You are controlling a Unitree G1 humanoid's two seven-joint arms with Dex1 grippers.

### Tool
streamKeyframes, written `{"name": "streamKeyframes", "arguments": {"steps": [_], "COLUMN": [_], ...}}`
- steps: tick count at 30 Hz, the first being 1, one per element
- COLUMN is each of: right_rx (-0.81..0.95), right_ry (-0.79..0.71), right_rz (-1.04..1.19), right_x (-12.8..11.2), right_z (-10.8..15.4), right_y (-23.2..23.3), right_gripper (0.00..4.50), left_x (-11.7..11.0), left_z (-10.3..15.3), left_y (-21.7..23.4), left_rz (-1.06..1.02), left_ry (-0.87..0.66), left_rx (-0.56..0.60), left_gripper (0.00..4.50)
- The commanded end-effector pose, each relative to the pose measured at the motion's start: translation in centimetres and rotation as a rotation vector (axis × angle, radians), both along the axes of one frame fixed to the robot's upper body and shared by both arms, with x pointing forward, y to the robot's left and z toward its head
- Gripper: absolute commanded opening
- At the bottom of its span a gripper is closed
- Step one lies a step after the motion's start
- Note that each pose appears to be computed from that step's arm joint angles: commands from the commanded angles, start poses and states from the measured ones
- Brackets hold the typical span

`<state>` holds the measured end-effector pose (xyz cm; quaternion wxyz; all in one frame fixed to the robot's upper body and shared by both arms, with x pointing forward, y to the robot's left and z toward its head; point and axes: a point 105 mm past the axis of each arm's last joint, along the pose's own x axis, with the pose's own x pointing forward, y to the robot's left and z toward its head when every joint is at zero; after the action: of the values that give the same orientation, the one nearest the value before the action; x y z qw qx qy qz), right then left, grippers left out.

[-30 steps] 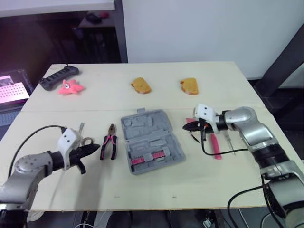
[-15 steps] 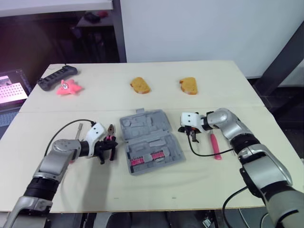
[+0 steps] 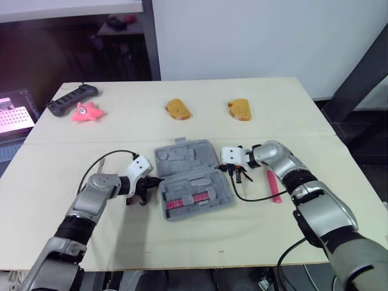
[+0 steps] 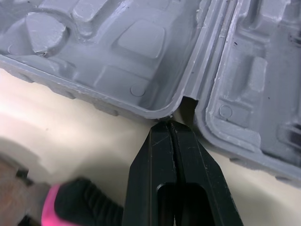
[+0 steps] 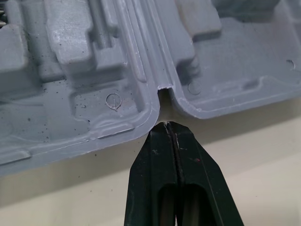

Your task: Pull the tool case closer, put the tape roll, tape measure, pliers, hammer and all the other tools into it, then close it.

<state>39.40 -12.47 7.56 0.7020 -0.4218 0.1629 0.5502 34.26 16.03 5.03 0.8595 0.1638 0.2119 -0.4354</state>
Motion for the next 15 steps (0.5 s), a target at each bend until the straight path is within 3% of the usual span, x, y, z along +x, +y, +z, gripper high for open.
{"name": "streamKeyframes", "arguments": {"steps": [1, 15], "right_rx": [0.043, 0.104], "right_ry": [-0.042, 0.004], "right_rz": [0.042, 0.128], "right_x": [0.2, -2.2], "right_z": [1.7, 1.1], "right_y": [1.0, 2.5], "right_gripper": [0.03, 0.03], "left_x": [0.5, -0.2], "left_z": [1.1, 1.0], "left_y": [-0.3, -0.4], "left_rz": [-0.015, -0.014], "left_ry": [-0.05, -0.032], "left_rx": [-0.007, -0.024], "left_gripper": [0.0, 0.0]}}
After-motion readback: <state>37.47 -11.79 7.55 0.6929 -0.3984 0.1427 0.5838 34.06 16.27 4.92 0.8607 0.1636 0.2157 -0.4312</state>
